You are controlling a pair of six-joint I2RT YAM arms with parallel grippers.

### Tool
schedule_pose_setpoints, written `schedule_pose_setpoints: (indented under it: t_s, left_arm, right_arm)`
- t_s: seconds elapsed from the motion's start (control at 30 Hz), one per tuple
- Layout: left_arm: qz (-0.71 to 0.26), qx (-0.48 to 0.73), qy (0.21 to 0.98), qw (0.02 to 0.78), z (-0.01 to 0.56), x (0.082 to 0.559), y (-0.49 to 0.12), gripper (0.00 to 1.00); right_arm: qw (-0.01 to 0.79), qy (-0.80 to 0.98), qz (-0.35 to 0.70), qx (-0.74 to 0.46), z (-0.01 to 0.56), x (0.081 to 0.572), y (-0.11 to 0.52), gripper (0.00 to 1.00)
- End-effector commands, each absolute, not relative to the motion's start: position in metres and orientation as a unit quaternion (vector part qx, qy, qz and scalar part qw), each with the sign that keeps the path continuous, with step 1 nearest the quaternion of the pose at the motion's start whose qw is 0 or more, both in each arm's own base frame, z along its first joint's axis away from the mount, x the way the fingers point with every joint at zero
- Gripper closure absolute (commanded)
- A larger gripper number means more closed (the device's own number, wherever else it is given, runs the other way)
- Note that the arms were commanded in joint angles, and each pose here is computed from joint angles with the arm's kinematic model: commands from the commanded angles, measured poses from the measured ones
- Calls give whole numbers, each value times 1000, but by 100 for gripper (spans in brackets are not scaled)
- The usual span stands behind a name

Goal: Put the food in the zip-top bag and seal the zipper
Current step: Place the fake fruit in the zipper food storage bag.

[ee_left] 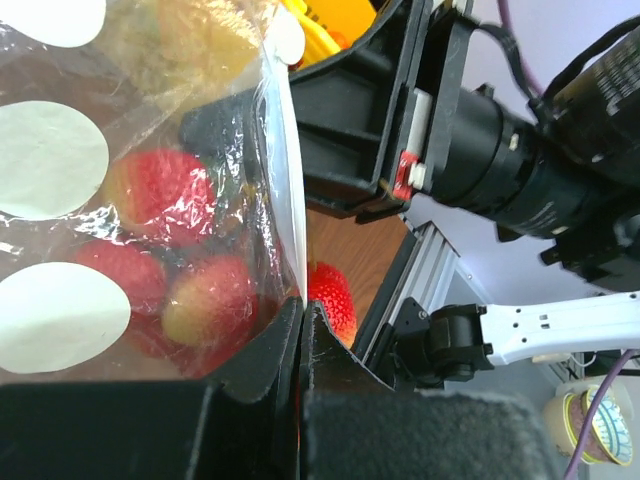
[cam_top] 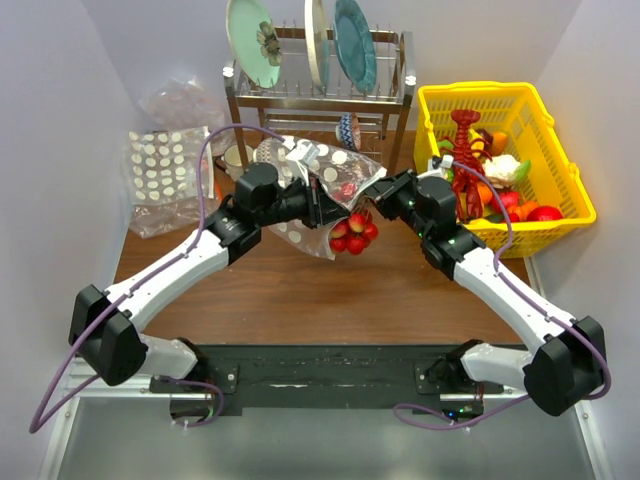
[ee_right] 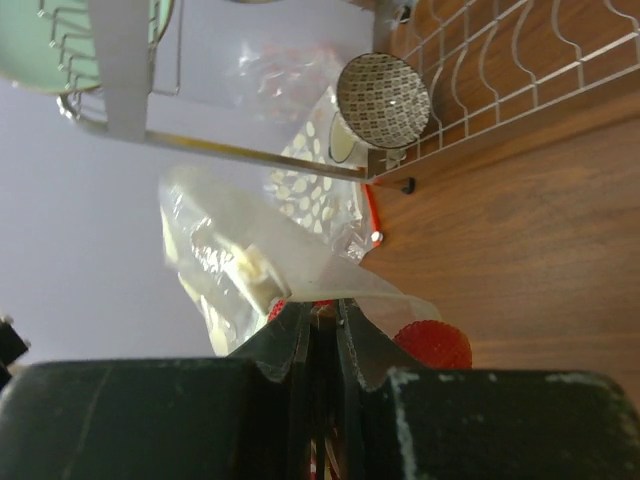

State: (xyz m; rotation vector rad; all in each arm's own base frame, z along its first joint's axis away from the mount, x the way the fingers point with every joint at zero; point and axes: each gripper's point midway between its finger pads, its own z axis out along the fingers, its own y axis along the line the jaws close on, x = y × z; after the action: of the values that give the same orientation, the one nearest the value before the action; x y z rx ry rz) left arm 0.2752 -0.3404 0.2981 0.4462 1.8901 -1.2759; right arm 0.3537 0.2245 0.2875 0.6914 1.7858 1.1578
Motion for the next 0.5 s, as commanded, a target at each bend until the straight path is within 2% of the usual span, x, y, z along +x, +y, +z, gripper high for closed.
schedule_pose_setpoints:
  t_s: [0.0, 0.23, 0.47]
  left_arm:
    - [-497, 187, 732, 427, 301, 275, -342, 100]
    - [-544, 203, 703, 411, 321, 257, -350, 100]
    - [-586, 219, 676, 390, 343, 241, -362, 100]
  right_arm:
    - [432, 682, 480, 344, 324, 360, 213, 100]
    - [433, 679, 431, 408, 301, 368, 193, 100]
    - [385, 697, 423, 433, 275, 371, 204, 100]
